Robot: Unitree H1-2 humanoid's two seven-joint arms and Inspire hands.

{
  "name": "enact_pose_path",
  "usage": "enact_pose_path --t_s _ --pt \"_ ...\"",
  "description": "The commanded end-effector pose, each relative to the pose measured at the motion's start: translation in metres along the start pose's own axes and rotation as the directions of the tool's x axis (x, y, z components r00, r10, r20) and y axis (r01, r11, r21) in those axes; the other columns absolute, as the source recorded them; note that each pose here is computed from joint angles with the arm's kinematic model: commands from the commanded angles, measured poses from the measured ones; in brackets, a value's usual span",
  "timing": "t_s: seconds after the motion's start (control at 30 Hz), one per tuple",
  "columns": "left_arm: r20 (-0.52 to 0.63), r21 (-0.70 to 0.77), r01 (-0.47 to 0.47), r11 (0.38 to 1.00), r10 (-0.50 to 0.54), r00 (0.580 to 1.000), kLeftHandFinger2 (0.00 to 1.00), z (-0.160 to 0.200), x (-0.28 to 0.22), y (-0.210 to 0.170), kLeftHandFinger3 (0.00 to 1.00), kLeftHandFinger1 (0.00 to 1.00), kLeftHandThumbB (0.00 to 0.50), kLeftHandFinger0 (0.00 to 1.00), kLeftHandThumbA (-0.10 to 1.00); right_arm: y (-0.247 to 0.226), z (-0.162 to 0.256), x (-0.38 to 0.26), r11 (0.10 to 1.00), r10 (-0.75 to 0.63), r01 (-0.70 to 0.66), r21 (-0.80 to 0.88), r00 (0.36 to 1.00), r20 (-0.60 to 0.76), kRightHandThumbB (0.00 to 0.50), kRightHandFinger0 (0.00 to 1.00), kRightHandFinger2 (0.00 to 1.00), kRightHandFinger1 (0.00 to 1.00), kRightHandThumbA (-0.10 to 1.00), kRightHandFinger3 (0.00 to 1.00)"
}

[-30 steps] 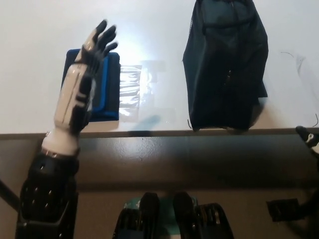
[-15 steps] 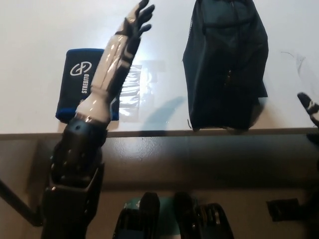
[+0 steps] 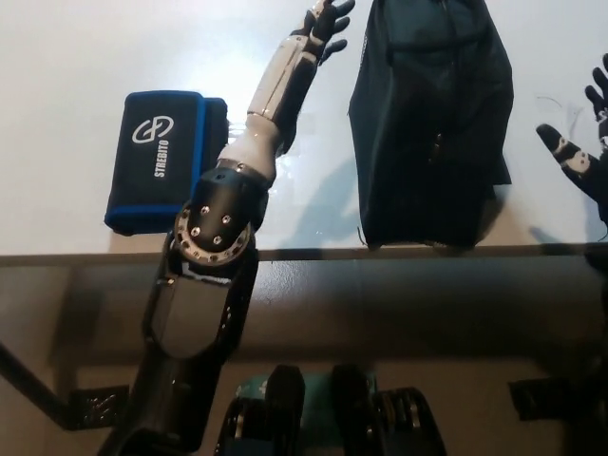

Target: Use both hands to pick up the lunch bag on the right hand side and smoothly move it near the note book on the left hand side

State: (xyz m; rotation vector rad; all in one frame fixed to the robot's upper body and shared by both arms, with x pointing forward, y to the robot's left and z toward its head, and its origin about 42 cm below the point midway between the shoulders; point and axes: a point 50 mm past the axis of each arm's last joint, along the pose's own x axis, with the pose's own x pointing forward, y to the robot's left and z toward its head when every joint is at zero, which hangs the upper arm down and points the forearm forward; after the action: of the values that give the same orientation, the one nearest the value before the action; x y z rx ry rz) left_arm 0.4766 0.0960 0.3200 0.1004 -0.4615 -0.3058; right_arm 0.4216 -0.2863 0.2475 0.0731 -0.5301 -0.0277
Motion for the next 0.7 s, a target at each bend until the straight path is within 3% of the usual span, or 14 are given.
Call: enact_pose_path --t_s 0.0,0.23,0.57,0.67 --pt "0.042 -0.047 -0.030 0.998 0.032 0.999 1.00 0.021 0.029 -0.003 1.00 1.00 0.279 1.00 1.00 0.009 0.009 0.031 0.997 0.025 -0.027 0.075 0.999 0.030 0.200 1.00 1.00 1.00 1.00 1.00" --pt "-0.035 -0.073 -0.057 0.996 0.054 0.998 1.00 0.011 0.050 -0.009 1.00 1.00 0.305 1.00 1.00 0.015 0.000 0.051 0.990 0.016 -0.016 0.143 1.000 0.001 0.220 1.00 1.00 1.00 1.00 1.00" --pt "-0.129 -0.094 -0.109 0.990 0.096 0.987 1.00 -0.009 0.070 -0.008 1.00 1.00 0.346 1.00 1.00 0.022 -0.008 0.064 0.984 0.021 -0.020 0.177 1.000 -0.004 0.185 1.00 1.00 1.00 1.00 1.00" --pt "-0.149 -0.099 -0.126 0.987 0.111 0.983 1.00 -0.018 0.074 -0.003 1.00 1.00 0.342 1.00 1.00 0.024 -0.010 0.064 0.981 0.024 -0.019 0.195 1.000 -0.020 0.206 1.00 1.00 1.00 1.00 1.00"
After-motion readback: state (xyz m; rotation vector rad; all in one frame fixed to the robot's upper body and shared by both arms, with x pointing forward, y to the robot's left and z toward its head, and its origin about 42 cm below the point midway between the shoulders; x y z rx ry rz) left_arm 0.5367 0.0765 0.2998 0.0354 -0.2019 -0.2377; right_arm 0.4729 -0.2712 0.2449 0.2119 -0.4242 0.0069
